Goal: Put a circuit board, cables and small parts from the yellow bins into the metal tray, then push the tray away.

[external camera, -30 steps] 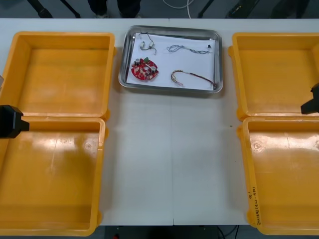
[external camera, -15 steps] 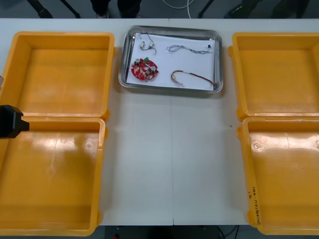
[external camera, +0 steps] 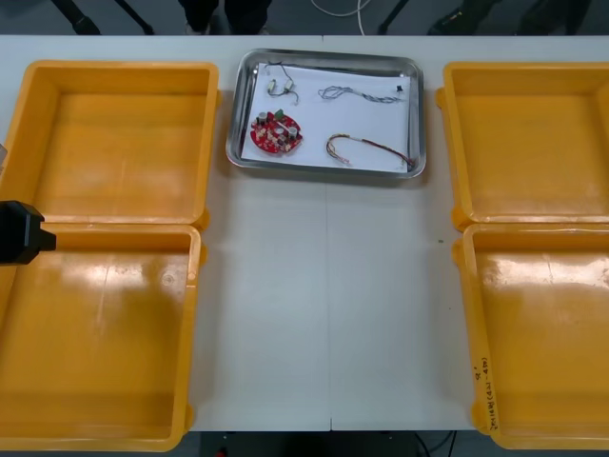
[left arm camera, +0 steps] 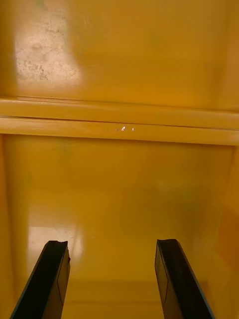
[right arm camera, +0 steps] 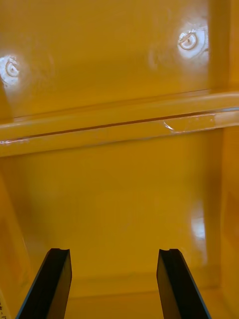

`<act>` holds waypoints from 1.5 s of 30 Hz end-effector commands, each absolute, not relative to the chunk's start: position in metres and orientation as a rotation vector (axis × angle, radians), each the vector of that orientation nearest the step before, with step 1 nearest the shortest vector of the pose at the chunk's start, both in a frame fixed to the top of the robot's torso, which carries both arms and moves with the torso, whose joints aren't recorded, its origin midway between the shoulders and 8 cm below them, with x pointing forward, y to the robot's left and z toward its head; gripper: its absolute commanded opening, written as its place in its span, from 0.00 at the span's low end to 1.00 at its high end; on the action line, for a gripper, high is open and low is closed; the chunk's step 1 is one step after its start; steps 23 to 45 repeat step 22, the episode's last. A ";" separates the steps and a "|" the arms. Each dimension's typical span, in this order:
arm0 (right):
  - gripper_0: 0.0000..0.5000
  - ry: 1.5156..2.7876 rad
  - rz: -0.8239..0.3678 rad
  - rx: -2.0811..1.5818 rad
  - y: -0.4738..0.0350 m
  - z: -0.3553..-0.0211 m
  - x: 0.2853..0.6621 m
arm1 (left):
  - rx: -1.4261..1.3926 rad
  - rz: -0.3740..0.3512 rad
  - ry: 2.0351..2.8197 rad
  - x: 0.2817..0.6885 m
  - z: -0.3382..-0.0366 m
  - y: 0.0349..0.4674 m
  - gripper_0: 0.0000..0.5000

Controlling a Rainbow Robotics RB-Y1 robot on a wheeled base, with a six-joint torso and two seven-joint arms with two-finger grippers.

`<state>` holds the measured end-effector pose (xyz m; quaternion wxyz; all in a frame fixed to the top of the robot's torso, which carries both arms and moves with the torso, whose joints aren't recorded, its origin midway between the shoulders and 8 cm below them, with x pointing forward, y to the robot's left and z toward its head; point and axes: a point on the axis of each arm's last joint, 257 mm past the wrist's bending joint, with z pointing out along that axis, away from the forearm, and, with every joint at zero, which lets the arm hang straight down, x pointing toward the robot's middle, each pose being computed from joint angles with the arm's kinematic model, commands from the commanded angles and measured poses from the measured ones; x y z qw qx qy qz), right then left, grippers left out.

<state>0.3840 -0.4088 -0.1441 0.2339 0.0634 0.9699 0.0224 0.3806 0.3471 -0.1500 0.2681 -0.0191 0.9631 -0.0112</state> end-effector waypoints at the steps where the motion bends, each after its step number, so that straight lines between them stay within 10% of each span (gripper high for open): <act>1: 1.00 2.635 -0.046 0.105 -0.432 -0.123 0.386 | 0.061 0.067 2.582 0.375 -0.139 0.363 1.00; 45: 1.00 2.650 -0.001 0.109 -0.425 -0.124 0.383 | 0.061 0.067 2.582 0.375 -0.139 0.363 1.00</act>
